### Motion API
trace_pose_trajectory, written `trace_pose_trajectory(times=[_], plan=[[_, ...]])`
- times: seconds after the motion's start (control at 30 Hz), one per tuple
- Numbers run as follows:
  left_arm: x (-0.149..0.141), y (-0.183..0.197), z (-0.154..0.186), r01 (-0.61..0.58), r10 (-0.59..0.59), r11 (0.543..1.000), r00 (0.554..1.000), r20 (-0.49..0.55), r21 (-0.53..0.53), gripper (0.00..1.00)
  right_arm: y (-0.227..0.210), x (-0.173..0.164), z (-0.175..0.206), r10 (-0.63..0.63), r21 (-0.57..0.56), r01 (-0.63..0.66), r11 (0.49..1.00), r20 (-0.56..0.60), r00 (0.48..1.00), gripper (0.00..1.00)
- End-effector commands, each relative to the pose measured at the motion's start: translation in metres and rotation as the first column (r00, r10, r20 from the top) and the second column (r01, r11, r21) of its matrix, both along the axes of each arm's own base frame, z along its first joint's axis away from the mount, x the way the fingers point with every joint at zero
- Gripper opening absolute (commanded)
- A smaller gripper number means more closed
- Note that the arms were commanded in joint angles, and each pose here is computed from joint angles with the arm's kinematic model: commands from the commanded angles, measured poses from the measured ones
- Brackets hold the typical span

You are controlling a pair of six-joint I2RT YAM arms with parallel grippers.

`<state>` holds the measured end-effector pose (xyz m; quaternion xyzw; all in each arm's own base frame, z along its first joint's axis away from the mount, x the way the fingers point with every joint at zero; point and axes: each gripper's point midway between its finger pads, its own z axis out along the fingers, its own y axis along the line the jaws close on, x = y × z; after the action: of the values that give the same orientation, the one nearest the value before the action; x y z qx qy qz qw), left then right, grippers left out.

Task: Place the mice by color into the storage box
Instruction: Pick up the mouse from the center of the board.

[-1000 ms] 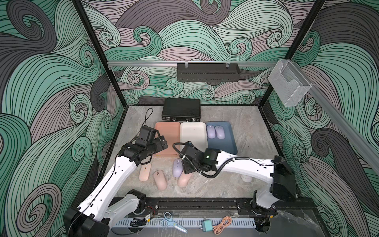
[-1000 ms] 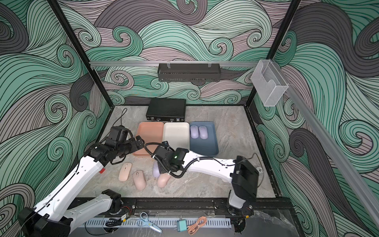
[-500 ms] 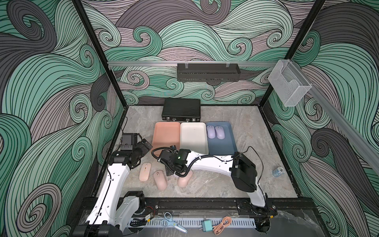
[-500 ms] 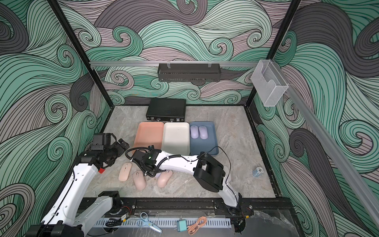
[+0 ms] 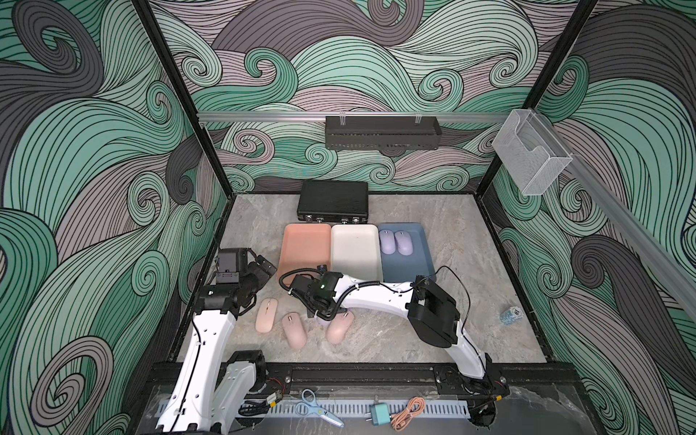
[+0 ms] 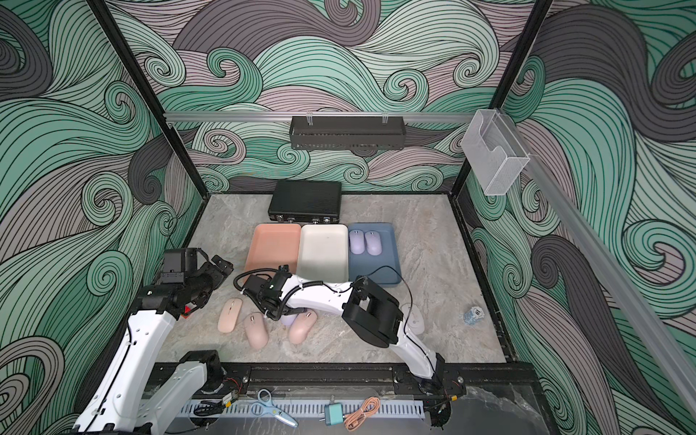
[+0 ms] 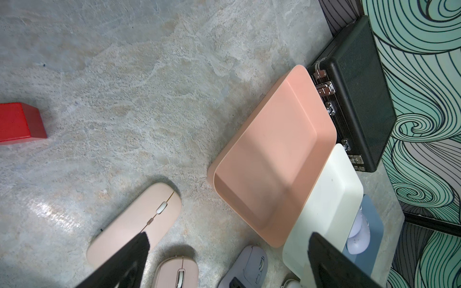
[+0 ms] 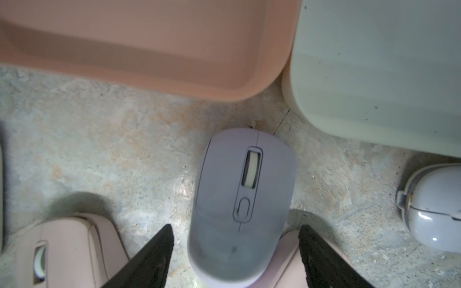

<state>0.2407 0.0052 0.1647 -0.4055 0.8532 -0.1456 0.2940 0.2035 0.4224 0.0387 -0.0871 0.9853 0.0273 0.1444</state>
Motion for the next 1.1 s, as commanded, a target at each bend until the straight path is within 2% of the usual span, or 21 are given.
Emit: trace_pose_trajectory(times=[0.0, 0.27, 0.5, 0.77, 1.07], plan=[[-0.002, -0.003, -0.007, -0.001, 0.001, 0.999, 1.0, -0.017, -0.033, 0.98, 0.004, 0.007, -0.007, -0.01, 0.005, 0.01, 1.0, -0.001, 1.0, 0.78], [0.001, -0.006, -0.005, 0.014, -0.014, 0.999, 1.0, -0.012, -0.047, 0.98, 0.01, 0.01, -0.027, -0.012, -0.016, 0.012, 1.0, -0.023, 1.0, 0.69], [0.001, -0.006, 0.006, 0.021, -0.021, 0.999, 1.0, 0.011, -0.036, 0.98, 0.02, 0.012, -0.021, 0.016, 0.01, -0.016, 1.0, -0.004, 1.0, 0.56], [0.005, -0.007, 0.021, 0.026, -0.024, 0.999, 0.999, 0.041, -0.045, 0.99, 0.034, 0.015, 0.022, 0.076, 0.077, -0.082, 0.994, 0.079, 0.994, 0.54], [0.013, -0.011, 0.046, 0.068, -0.063, 0.997, 0.991, 0.122, -0.041, 0.99, 0.022, 0.013, 0.068, 0.107, 0.142, -0.13, 0.981, 0.158, 0.982, 0.53]])
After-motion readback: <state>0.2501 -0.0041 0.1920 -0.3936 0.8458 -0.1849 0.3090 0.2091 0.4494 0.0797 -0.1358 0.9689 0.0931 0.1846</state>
